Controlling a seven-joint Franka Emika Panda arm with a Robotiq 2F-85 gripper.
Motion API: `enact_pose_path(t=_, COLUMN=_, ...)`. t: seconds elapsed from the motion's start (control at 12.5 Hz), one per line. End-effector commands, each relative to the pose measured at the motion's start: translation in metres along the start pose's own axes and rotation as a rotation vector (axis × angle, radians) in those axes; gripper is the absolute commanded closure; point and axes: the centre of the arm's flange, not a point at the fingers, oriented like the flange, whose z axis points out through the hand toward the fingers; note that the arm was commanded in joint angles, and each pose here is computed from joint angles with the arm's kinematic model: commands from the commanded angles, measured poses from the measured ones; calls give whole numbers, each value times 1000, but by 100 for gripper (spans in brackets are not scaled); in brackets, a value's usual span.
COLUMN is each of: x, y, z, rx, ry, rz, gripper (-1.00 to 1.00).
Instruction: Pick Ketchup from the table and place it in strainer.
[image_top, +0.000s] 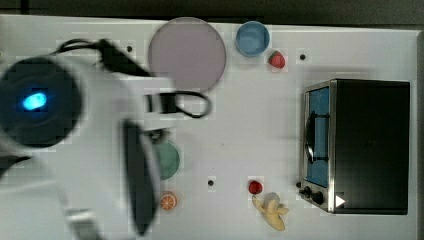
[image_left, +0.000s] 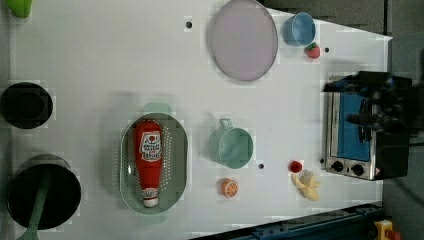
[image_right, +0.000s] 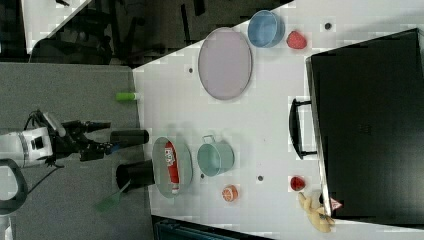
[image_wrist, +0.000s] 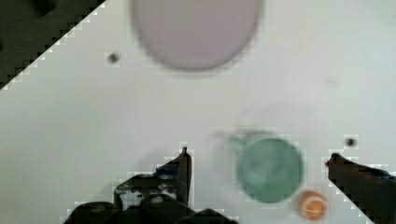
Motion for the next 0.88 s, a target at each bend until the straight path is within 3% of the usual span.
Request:
enact_pose_path(t=0.08, x=43, y=51, z=-32, rx=-52, ry=-55, rz=68, gripper=-100)
enact_pose_path(t=0.24, x=75, y=78, z=-55, rx=-31, ry=-46, rz=83, gripper=-100)
enact_pose_path(t=0.48, x=112, y=108, z=-51, rx=-60, ry=-28, rz=121, gripper=-100)
enact_pose_path(t=0.88, x=117, y=112, z=-48, rx=-65, ry=-29, rz=139, gripper=-100)
